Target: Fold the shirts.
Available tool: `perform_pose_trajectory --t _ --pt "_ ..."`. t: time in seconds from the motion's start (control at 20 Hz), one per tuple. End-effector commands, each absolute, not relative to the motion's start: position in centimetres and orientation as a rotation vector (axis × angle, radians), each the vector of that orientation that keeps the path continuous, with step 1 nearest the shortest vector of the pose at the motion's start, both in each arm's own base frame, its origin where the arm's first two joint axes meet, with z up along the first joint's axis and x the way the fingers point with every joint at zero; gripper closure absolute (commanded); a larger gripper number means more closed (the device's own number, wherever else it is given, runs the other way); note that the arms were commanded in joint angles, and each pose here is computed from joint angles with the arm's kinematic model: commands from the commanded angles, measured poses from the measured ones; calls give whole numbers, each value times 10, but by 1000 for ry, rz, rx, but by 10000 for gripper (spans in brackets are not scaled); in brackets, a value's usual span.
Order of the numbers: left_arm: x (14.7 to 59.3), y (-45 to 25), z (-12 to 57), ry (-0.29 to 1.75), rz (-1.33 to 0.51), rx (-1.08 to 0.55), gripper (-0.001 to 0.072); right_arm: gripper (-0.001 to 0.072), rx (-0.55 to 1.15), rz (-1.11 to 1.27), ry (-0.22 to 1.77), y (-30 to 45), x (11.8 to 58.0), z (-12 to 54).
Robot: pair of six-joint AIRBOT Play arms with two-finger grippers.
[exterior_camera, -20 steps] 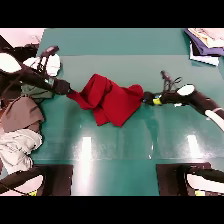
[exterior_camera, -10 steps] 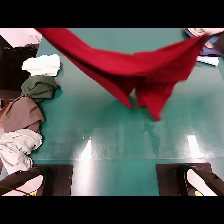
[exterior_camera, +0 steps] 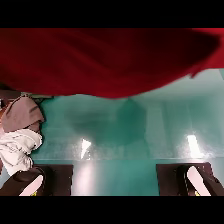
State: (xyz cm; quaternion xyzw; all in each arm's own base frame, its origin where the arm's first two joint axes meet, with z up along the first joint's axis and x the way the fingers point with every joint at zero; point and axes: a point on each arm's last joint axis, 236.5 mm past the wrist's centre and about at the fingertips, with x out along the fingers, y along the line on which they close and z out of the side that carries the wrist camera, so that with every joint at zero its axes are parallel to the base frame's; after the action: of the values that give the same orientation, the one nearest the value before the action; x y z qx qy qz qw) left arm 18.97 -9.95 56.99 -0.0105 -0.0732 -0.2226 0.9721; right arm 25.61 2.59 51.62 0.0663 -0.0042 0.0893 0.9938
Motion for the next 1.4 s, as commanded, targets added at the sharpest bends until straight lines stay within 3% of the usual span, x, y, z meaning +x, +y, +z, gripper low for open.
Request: perform_pose_trajectory --t 0.0,0.1,0.3,0.45,0.65,0.8,1.0,1.2,1.35 --pt "151 -93 584 -213 -447 -56 684 704 97 104 -30 28 231 539" --pt "171 -89 567 -139 -414 -46 685 704 134 79 63 16 239 526" --pt "283 -92 448 275 -363 -36 684 704 343 112 388 -20 286 446" --pt "353 -103 316 661 -364 -51 684 705 513 196 720 -21 339 337" --pt "409 -109 171 1011 -362 -39 683 704 454 101 1170 -17 385 171" --pt "457 -112 106 1066 -342 -50 683 704 443 93 1156 -4 439 115" --pt "528 -111 83 890 -297 -60 683 704 464 40 952 -15 521 89" --pt "567 -100 103 703 -241 -35 683 705 469 -3 839 -30 555 83" --pt "571 -88 91 719 -211 42 683 704 402 6 820 -37 560 80"
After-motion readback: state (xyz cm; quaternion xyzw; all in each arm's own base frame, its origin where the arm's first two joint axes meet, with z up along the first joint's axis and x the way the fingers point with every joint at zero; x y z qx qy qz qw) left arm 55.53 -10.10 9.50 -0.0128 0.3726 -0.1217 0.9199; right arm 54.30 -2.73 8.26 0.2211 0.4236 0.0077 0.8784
